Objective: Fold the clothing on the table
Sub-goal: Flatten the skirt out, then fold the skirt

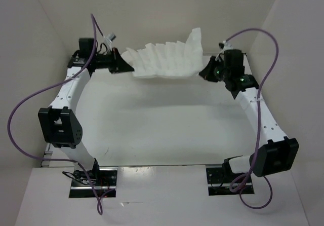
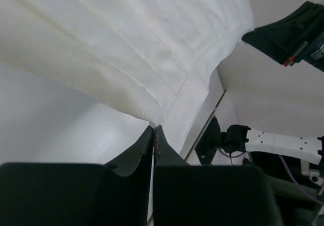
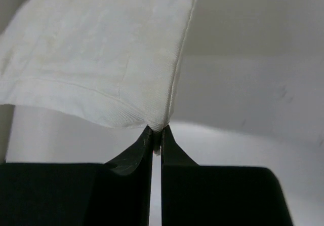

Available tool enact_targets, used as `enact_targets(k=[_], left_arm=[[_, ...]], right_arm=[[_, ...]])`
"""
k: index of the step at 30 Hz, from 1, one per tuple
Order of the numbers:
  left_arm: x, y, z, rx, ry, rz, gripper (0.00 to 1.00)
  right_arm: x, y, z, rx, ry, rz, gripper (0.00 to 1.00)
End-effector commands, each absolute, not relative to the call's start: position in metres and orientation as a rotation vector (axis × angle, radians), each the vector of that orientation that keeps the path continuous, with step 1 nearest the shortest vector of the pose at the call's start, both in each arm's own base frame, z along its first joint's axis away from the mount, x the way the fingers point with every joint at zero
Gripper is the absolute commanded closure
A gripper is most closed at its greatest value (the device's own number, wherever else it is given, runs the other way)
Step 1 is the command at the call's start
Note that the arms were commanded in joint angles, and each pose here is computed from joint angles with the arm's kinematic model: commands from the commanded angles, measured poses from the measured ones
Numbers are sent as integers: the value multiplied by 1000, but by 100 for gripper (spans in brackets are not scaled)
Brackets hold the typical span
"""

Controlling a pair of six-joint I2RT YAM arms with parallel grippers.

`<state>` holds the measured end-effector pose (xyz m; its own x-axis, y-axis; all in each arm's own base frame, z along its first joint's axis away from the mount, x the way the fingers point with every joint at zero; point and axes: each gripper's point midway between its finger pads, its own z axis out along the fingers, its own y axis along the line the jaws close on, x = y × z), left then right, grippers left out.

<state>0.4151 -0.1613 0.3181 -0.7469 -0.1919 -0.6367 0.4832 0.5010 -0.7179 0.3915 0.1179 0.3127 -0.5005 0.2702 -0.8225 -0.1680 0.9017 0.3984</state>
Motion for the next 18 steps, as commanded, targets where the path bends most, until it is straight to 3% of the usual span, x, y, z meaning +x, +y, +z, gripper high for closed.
enact_targets(k=[1,3,6,10,18], left_arm=[[401,-151,205,21,2334,-1313,99],[361,-153,145,-89,2493,-1344,99],[302,-152,99,-210,2665,-1392,99],[255,-146,94,-283,2777,-1352,99],[226,-146,128,-273,2799,-1367,99]], right_arm=[[347,129,195,202,2353,654,100],[302,145,146,215,2533,718,100],[244,152,117,242,2730,708,100],[197,157,124,268,2825,781,100],[143,178,140,279,2944,898,100]])
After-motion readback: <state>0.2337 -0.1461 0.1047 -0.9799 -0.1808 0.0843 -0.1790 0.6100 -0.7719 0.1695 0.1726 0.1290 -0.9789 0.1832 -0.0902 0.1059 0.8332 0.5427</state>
